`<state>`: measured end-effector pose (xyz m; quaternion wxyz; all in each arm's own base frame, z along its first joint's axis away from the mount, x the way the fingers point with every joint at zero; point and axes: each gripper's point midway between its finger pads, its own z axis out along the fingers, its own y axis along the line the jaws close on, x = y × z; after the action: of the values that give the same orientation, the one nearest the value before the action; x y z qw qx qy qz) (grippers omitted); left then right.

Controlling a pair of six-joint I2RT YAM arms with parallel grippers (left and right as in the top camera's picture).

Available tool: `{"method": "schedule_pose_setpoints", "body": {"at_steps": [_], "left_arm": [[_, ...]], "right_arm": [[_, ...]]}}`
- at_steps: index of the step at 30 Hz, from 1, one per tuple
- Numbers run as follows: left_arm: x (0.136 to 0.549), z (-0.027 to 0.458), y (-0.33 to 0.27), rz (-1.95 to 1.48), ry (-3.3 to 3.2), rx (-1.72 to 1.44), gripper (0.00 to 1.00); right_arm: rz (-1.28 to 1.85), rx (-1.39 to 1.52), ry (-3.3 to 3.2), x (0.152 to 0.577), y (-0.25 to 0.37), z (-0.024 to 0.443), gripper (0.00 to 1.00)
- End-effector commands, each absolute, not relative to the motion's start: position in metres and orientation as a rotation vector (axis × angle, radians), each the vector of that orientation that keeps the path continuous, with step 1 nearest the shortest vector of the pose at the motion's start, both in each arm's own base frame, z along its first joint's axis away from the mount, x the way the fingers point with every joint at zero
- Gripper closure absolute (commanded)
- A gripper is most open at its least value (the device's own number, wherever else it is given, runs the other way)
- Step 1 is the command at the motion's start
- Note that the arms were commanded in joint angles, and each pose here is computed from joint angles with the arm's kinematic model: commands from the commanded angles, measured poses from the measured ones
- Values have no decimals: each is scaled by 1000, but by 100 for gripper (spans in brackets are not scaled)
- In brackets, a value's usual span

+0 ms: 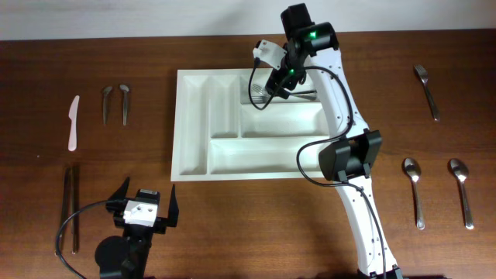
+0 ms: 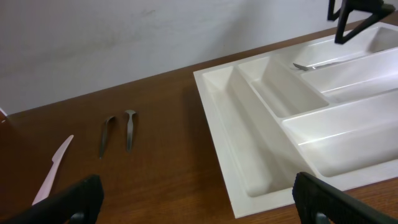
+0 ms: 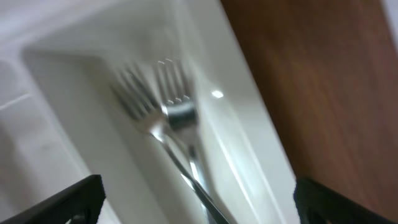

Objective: Pack container
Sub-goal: 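Carry the fork into the top-right compartment and open the right gripper, then move the right gripper to the rightmost silver fork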

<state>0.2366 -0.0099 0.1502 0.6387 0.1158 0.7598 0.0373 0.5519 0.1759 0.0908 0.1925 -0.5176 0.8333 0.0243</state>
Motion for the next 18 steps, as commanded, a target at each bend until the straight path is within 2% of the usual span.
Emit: {"method": "schedule_pose_setpoints", "body": {"at_steps": [1,4,7,12,18], "left_arm": [[237,148,-10,85,1738,262,1],[237,148,-10,85,1738,262,1],[237,148,-10,85,1738,262,1],[237,148,-10,85,1738,262,1],[237,148,-10,85,1738,262,1]], "right_arm": [[-193,-1170,2319,568,126,183,1],[-343,-944,2386,570,65,215,1],[-365,-741,2475,564,0,223,1],[-373,-533,2621,545,-102,204,1],[-370,-346,2736,527,-185,170,1]]}}
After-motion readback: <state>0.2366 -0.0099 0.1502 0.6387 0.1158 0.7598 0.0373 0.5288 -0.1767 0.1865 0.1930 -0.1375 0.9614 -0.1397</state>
